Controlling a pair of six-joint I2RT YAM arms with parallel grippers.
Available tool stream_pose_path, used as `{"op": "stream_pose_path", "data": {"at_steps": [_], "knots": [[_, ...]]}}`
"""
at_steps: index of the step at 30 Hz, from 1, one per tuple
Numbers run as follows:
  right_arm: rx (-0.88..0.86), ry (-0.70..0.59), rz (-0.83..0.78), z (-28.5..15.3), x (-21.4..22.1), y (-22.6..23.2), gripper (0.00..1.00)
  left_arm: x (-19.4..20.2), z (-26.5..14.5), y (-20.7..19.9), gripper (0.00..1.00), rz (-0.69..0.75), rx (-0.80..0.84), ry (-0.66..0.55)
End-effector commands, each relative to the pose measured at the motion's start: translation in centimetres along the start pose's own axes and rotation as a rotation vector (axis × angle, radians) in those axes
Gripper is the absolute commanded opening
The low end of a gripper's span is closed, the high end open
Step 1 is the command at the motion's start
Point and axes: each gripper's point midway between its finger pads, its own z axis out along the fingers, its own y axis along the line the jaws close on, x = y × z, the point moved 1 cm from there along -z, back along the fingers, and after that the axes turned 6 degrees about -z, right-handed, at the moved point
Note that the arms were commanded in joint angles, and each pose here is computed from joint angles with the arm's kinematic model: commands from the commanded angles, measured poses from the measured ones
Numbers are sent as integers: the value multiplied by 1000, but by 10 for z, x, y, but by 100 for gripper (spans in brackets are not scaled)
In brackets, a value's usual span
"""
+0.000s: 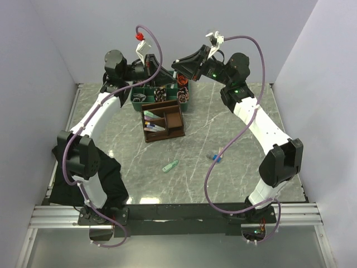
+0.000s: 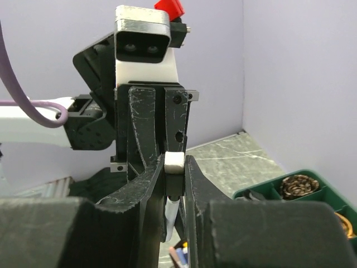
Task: Sort the stationery into containers
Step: Close the pen cap on the pen.
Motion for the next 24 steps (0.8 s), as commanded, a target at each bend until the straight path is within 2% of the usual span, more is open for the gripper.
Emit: {"op": "stream_pose_path", "data": {"at_steps": [1, 6, 14, 20, 23, 24], "knots": [[-84, 103, -41, 4, 36, 22, 0, -42, 14, -44, 0, 111, 69, -35], [-86, 200, -38, -1, 78, 22, 0, -68, 21, -68, 0, 178, 97, -57], [-42, 411, -28, -9, 142, 31, 0, -84, 17, -64, 0, 227, 59, -76], [-16, 470, 56, -16, 173, 40, 0, -115, 13, -80, 0, 313, 45, -127], [83, 471, 113, -18, 173, 33, 0, -121, 7, -67, 0, 359, -32, -134], [111, 470, 135, -18, 172, 31, 0, -120, 4, -62, 0, 335, -62, -127]]}}
